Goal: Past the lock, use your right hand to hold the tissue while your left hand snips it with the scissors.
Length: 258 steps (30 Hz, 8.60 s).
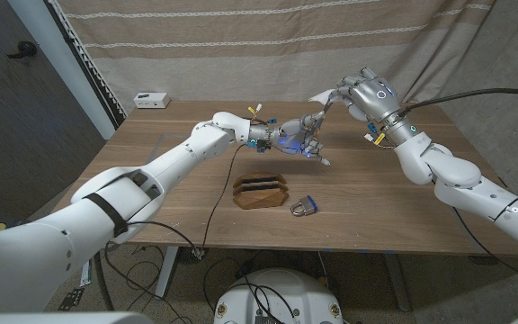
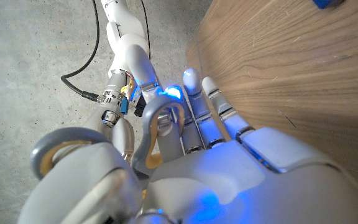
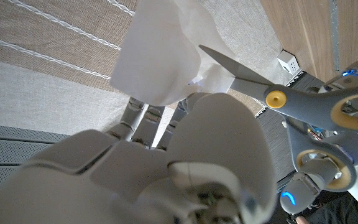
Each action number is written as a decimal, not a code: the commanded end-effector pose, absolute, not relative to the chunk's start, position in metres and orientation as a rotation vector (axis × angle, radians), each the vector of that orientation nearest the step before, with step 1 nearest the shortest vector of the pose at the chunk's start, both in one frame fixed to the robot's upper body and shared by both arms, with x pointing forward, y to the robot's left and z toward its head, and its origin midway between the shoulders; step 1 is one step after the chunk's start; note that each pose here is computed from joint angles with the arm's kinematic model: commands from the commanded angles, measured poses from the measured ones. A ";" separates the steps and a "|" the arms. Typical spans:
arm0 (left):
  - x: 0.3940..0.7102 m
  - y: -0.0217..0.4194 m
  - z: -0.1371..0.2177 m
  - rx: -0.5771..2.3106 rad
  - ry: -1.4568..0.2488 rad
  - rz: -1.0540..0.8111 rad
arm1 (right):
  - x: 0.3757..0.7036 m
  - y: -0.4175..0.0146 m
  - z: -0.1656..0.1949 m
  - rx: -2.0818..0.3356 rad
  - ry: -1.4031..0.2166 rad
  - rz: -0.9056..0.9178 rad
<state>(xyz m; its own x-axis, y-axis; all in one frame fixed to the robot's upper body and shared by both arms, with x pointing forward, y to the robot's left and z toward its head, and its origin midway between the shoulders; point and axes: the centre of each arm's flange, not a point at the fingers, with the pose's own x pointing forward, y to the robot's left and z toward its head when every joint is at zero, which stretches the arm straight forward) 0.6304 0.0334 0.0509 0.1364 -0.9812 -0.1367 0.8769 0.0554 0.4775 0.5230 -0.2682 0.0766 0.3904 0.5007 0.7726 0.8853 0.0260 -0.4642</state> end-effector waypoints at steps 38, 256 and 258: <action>0.633 0.033 0.050 0.464 -0.275 -1.408 | 0.524 -0.266 0.079 -1.644 -1.249 -0.452; 0.636 0.064 0.034 0.439 -0.267 -1.242 | 0.510 -0.248 0.111 -1.377 -0.962 -0.449; 0.636 0.064 0.035 0.442 -0.266 -1.242 | 0.511 -0.248 0.110 -1.369 -0.957 -0.451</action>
<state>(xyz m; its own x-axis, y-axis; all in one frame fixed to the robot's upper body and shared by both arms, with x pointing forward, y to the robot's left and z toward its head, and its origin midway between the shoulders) 0.6351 0.0658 0.0338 0.3062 -0.9512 -0.0378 0.8495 0.2551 0.4618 0.5082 -0.2466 0.1127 0.5613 0.2948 0.7734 0.7671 0.1653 -0.6198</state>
